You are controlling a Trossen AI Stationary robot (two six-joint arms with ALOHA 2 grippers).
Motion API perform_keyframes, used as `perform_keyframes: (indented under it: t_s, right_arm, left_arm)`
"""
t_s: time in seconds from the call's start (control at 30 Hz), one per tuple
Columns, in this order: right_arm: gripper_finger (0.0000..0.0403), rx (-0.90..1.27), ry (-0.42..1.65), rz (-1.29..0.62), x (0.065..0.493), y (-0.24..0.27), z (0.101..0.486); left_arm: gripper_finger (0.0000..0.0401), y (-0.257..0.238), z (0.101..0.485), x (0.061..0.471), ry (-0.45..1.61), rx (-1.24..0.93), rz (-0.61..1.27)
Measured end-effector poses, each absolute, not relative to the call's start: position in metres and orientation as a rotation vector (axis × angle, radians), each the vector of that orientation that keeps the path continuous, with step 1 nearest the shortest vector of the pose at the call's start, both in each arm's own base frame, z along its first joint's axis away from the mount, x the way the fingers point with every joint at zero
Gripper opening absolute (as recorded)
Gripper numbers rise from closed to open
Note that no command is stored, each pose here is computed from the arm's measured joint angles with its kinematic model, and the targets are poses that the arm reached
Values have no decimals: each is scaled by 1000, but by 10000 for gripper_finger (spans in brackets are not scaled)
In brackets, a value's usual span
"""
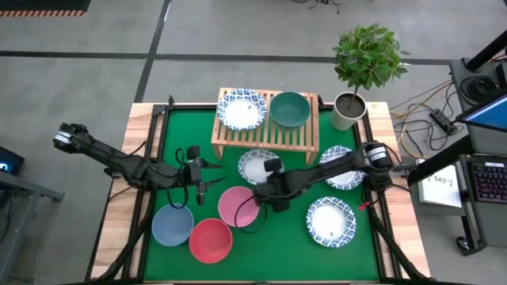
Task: Place and stack bowls onto a shelf
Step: Stack the white patterned bowl on top of the white patterned bowl on the shelf
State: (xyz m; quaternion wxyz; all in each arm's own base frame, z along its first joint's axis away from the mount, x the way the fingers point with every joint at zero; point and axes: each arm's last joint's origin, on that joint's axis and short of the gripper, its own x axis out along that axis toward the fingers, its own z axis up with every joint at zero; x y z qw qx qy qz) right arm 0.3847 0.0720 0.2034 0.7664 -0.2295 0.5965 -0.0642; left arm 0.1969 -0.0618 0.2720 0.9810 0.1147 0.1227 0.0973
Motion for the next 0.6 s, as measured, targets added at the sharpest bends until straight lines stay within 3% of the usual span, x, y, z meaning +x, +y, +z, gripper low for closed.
perform_keyframes:
  t_s: [0.33, 0.6]
  right_arm:
    - [12, -380, 1147, -52, 362, 114, 280]
    - [12, -398, 909, -10, 354, 144, 351]
  left_arm:
    - [155, -62, 273, 197, 238, 226, 197]
    - [155, -62, 273, 197, 234, 224, 197]
